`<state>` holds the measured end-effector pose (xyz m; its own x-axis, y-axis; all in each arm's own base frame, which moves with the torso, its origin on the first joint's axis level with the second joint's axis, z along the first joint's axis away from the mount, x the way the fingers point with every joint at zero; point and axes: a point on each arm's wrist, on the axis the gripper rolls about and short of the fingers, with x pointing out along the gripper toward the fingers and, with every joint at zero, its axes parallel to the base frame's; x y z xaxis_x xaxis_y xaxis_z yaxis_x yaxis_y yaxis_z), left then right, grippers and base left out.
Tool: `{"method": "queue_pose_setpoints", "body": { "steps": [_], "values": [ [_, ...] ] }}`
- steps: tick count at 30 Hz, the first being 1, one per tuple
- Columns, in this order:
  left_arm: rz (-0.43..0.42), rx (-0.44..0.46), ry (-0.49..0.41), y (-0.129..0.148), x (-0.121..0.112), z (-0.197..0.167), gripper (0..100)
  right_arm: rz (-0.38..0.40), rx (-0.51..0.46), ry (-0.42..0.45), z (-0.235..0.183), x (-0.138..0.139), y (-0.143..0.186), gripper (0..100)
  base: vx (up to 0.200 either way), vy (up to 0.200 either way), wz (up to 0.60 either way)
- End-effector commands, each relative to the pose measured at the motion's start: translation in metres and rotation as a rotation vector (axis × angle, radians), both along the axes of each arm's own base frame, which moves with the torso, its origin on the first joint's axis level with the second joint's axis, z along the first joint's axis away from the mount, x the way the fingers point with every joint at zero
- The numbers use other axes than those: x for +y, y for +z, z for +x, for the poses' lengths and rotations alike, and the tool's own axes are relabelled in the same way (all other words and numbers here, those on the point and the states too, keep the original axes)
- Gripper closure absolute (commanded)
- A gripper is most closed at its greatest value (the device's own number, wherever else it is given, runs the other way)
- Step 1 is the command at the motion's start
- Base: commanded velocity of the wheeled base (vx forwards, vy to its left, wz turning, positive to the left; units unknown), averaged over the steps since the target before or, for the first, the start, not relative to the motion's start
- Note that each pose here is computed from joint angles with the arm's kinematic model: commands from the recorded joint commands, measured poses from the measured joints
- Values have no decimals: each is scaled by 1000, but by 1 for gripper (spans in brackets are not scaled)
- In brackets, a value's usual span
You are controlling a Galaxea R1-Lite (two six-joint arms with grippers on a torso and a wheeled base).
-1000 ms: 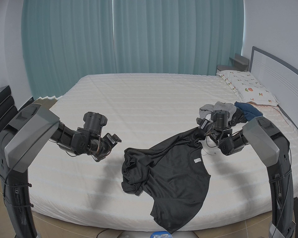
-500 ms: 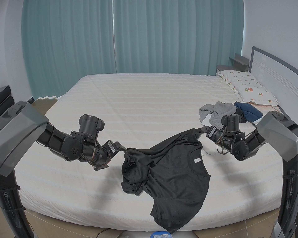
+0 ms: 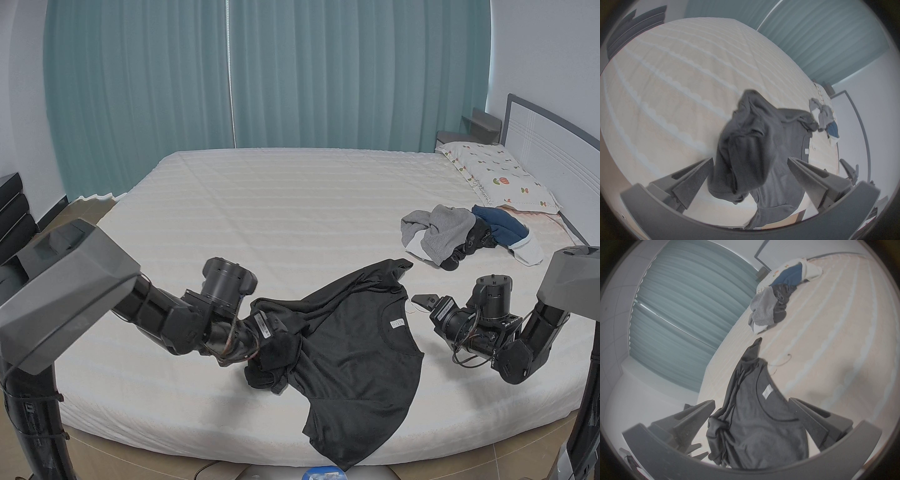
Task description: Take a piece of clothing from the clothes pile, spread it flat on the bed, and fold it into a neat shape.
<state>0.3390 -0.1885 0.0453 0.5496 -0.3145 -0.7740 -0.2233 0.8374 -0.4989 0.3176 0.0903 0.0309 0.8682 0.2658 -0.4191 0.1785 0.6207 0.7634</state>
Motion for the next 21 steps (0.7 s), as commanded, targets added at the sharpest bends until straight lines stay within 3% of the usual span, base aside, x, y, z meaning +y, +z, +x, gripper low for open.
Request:
{"method": "queue_pose_setpoints", "body": {
  "steps": [1, 9, 10, 17, 21],
  "values": [
    [24, 27, -32, -15, -14, -4, 0, 5, 18, 14, -16, -1, 4, 0, 0, 0, 0],
    [63, 9, -1, -18, -15, -4, 0, 6, 11, 17, -17, 0, 6, 0, 0, 0, 0],
    [66, 11, -2, -18, -15, -5, 100, 5, 11, 17, -17, 1, 6, 0, 0, 0, 0],
    [82, 14, -4, -22, -18, -6, 100, 4, 0, 23, -20, 4, 10, 0, 0, 0, 0],
    [103, -30, 40, -15, -15, -1, 100, 3, 6, 23, -19, 4, 9, 0, 0, 0, 0]
  ]
}}
